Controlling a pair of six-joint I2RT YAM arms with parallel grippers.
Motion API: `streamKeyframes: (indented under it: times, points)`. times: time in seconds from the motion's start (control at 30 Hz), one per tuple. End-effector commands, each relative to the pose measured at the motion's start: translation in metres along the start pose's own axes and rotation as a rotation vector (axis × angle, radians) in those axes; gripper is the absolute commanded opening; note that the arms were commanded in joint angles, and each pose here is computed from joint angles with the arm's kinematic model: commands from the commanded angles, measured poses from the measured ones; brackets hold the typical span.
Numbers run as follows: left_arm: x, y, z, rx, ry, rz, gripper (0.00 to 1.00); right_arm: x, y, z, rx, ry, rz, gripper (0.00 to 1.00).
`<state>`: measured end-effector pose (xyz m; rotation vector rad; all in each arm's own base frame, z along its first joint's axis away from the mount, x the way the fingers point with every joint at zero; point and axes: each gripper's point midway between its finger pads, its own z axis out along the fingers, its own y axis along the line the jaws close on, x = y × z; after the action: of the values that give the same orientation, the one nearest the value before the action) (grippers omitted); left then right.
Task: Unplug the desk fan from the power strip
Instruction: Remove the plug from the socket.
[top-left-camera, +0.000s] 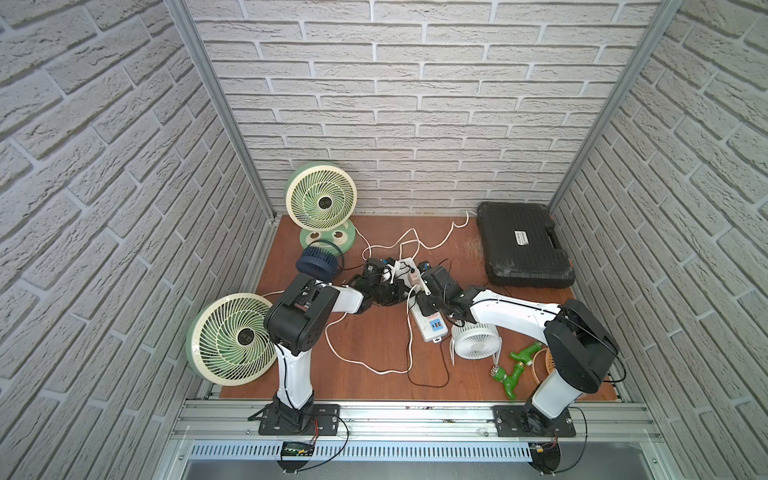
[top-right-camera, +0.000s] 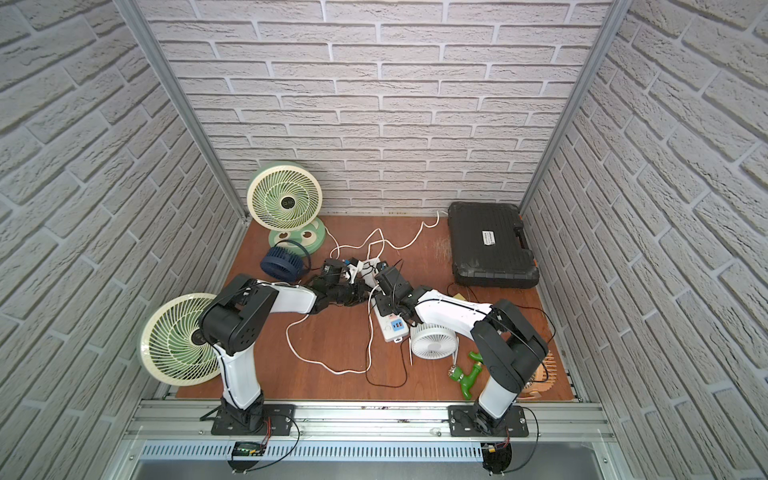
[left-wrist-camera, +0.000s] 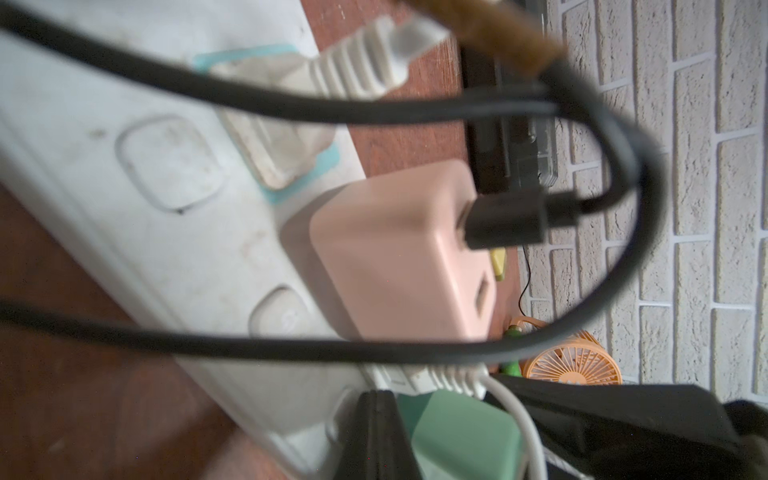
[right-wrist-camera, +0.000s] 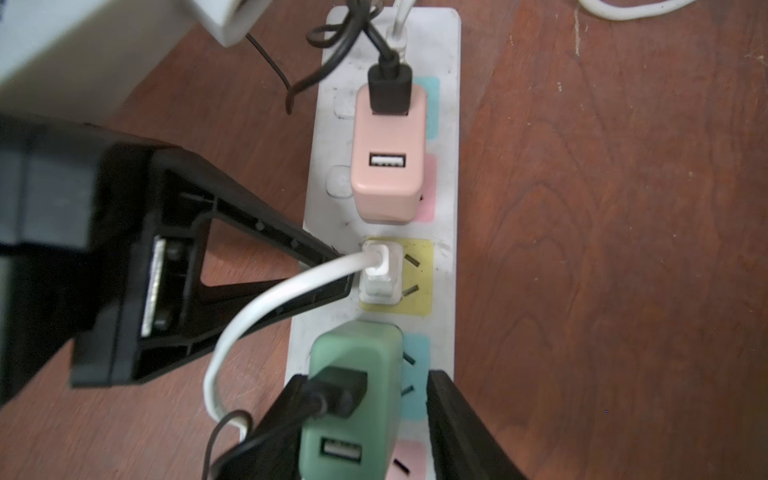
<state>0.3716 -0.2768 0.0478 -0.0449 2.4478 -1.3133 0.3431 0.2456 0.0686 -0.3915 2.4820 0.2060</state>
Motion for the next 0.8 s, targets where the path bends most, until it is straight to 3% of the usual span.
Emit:
streamKeyframes:
  times: [0.0,0.5,0.77]
  points:
    - [0.009,0.023,0.002,-0.05,0.017,-0.041,0.0,-0.006,0.002,0.005,0.006,-0.047,0.026,0.49]
    - [0.011,0.026,0.003,-0.06,0.016,-0.051,0.0,-0.002,0.0,0.007,0.05,-0.064,0.032,0.24]
    - [0.012,0.031,0.005,-0.067,0.018,-0.062,0.0,-0.003,0.005,-0.002,0.156,-0.077,-0.036,0.2]
